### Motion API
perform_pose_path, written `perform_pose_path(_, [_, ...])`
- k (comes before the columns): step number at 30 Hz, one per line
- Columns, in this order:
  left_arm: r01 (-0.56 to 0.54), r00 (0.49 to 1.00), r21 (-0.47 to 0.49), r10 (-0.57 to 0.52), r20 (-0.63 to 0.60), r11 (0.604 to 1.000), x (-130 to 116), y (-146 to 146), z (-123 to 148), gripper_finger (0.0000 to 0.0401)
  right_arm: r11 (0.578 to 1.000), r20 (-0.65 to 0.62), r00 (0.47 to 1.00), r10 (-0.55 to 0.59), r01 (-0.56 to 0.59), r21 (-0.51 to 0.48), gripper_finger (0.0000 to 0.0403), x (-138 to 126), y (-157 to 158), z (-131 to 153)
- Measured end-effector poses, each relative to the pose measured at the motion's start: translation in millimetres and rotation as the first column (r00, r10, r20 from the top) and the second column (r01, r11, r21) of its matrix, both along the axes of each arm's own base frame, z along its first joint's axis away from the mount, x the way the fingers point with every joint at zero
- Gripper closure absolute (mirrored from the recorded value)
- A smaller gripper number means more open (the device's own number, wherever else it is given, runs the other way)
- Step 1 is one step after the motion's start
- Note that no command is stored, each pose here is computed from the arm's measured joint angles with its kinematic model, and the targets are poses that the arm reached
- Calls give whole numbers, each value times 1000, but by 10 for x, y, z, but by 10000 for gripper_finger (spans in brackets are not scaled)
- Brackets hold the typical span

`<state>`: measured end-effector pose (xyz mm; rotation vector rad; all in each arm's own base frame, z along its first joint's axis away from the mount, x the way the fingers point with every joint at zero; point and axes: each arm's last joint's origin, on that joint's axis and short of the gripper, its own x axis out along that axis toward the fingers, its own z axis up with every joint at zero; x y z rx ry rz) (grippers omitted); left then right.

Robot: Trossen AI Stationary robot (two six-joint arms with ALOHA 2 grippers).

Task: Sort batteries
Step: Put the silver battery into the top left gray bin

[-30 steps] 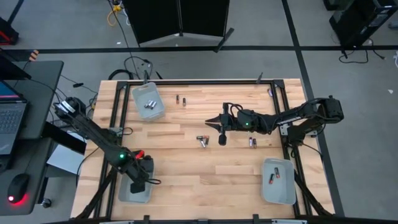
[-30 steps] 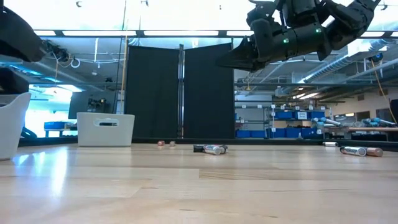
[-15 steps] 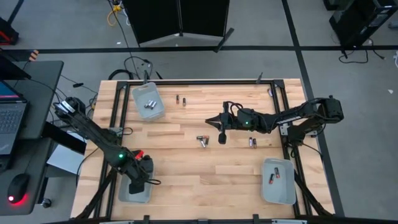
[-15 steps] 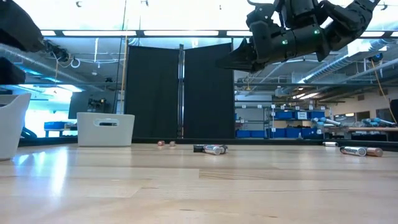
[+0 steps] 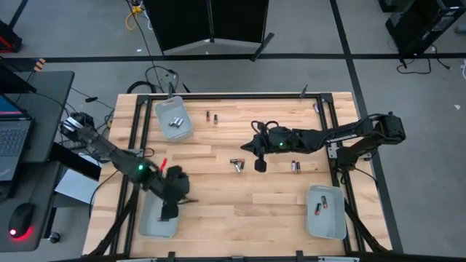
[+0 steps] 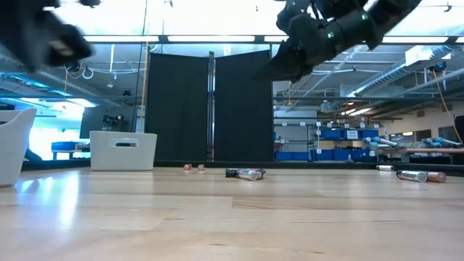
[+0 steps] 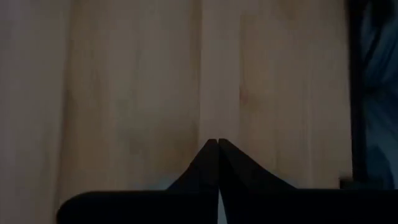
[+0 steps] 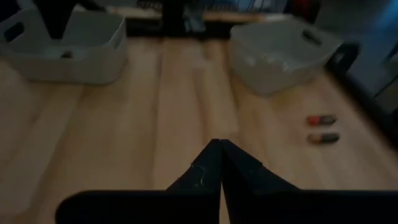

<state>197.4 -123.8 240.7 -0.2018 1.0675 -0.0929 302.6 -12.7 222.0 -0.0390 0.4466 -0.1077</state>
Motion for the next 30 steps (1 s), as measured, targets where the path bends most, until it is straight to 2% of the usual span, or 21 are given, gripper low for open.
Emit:
perform_pose_path(3, [52, 990, 8, -53, 127, 999, 132, 165, 25, 397, 999, -54, 999, -2, 5, 50, 382, 2, 67, 9])
perform_pose_path(8, [138, 957, -19, -128, 259, 990, 317, 482, -64, 399, 995, -101, 995, -6, 16, 98, 384, -21, 158, -35])
perform_pose_path(10, [154, 940, -20, -140, 310, 988, 365, 604, -121, 399, 993, -121, 992, -43, 55, 101, 383, -35, 188, -54])
perform_pose_path(17, [188, 840, -81, -117, 530, 979, 431, 957, -322, 399, 978, -174, 980, -95, 125, 169, 357, -55, 279, -126])
perform_pose_path(23, [135, 807, -72, -67, 587, 988, 388, 1140, -453, 398, 965, -242, 964, -110, 162, 207, 328, 1, 334, -316])
perform_pose_path(27, [112, 768, -63, -46, 638, 992, 371, 1204, -477, 396, 947, -355, 924, -142, 232, 224, 307, -48, 330, -445])
perform_pose_path(30, [112, 737, -37, -58, 673, 993, 362, 1226, -480, 396, 936, -511, 845, -158, 292, 195, 290, -195, 333, -483])
